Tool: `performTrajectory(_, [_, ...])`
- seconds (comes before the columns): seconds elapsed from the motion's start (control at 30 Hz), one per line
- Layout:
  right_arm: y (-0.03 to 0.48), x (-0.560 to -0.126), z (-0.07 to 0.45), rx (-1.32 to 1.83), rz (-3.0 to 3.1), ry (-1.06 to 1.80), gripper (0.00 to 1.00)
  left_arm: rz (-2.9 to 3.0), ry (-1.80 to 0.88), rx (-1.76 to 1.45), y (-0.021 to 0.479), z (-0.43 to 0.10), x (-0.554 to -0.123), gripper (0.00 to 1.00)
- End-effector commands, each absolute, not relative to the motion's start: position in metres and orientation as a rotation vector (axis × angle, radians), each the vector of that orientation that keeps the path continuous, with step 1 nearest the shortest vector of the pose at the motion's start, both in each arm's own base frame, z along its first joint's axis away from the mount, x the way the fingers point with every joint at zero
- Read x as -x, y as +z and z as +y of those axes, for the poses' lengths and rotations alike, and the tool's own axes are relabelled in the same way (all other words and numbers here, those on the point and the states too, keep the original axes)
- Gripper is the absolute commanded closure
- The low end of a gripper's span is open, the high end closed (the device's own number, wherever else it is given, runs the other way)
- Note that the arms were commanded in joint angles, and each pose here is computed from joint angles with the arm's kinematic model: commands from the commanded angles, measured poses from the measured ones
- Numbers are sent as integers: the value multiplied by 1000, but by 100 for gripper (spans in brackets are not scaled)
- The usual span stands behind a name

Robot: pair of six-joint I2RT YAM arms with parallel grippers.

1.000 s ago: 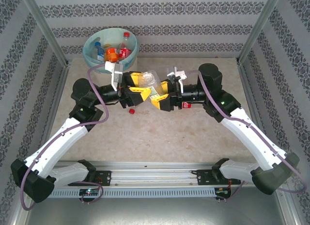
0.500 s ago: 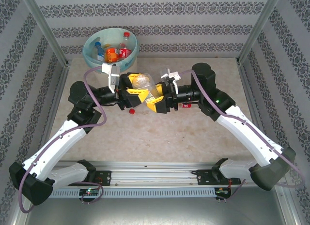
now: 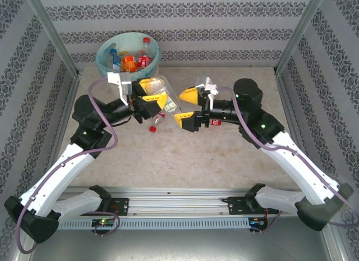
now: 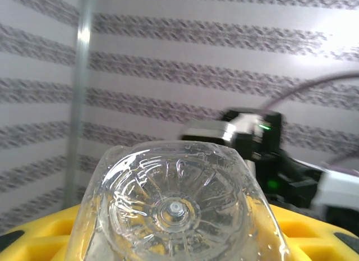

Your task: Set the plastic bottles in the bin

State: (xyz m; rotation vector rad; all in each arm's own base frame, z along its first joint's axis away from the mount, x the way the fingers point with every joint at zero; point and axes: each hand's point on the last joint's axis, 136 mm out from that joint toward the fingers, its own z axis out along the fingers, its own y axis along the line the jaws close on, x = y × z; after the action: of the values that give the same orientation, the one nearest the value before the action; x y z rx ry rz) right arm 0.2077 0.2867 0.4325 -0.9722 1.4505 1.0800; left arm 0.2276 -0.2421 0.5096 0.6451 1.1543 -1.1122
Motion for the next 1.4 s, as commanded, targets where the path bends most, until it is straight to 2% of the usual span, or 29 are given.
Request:
performTrajectory(0.0, [452, -235, 251, 750, 1409, 798, 14, 1173, -808, -484, 538, -210, -259, 63])
performTrajectory(0.07, [456, -242, 233, 660, 1403, 709, 14, 1219, -656, -404, 544, -196, -284, 68])
performTrajectory(0.17, [461, -241, 217, 610, 1378, 647, 15, 1286, -408, -337, 547, -176, -325, 69])
performTrajectory(0.3, [462, -237, 214, 611, 1381, 644, 16, 1388, -203, -191, 534, -131, -392, 70])
performTrajectory(0.43, [455, -236, 216, 631, 1409, 649, 17, 1452, -190, -158, 514, -110, -445, 70])
performTrajectory(0.63, [448, -234, 214, 633, 1426, 650, 18, 1541, -215, -145, 482, -94, -496, 71])
performTrajectory(0.83, [441, -230, 211, 624, 1448, 664, 19, 1667, -312, -175, 437, -104, -519, 71])
performTrajectory(1.2, [427, -235, 206, 619, 1487, 614, 19, 1825, -370, -225, 372, -117, -531, 69])
performTrajectory(1.3, [424, -236, 207, 621, 1494, 611, 19, 1848, -359, -223, 365, -115, -531, 62])
performTrajectory(1.37, [424, -237, 208, 621, 1497, 610, 19, 1844, -358, -218, 369, -112, -529, 45])
